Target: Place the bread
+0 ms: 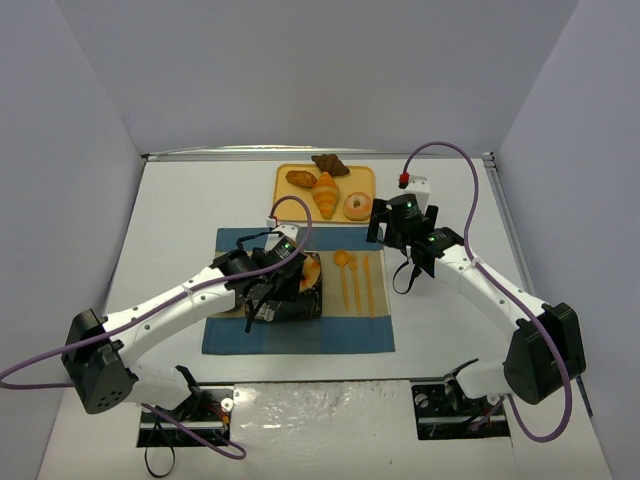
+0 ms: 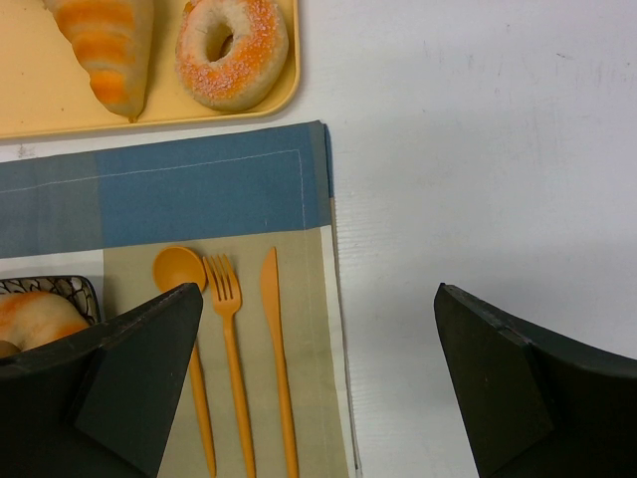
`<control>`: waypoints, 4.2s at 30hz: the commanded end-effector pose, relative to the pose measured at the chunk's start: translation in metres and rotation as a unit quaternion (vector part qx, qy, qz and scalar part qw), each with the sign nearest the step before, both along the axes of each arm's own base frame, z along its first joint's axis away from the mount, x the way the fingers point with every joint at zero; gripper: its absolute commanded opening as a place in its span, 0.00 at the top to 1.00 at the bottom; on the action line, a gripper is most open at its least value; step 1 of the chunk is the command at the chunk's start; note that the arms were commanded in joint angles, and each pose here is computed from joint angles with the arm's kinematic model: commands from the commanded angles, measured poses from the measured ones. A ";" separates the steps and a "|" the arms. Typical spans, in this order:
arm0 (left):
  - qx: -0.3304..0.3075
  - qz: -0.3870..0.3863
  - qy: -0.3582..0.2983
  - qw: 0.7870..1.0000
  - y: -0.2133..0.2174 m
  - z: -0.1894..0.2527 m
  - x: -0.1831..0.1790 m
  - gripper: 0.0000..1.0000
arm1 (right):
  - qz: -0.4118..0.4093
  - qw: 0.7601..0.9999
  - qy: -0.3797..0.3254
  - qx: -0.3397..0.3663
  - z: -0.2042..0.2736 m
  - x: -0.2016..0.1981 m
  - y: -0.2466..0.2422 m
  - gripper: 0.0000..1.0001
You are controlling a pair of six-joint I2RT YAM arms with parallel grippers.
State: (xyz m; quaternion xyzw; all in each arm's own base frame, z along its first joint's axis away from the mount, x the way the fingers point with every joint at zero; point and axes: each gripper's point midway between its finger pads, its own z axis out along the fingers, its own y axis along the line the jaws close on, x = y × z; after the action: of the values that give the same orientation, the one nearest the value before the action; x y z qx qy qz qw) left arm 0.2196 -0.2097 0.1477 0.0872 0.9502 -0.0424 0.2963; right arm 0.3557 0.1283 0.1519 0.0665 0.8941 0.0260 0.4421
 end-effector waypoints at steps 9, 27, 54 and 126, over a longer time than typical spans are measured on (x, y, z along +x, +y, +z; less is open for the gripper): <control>-0.042 0.011 -0.065 0.997 -0.006 0.056 0.010 0.43 | -0.011 0.999 -0.040 0.023 0.025 0.008 0.000 0.00; -0.036 0.023 -0.107 0.993 0.008 0.097 0.016 0.41 | -0.009 0.999 -0.042 0.025 0.028 0.008 0.001 0.00; -0.033 0.063 -0.120 0.990 0.048 0.121 0.043 0.38 | -0.006 0.999 -0.048 0.026 0.033 0.010 0.002 0.00; -0.075 0.222 -0.093 0.968 0.201 0.095 0.165 0.38 | 0.004 0.999 -0.051 0.014 0.046 0.020 0.006 0.00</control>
State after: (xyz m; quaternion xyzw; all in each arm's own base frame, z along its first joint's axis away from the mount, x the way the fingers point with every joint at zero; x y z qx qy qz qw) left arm 0.3486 -0.0175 0.2082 -0.1303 0.9358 -0.0125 0.3274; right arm 0.3622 0.1315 0.1688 0.0651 0.8878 0.0320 0.4544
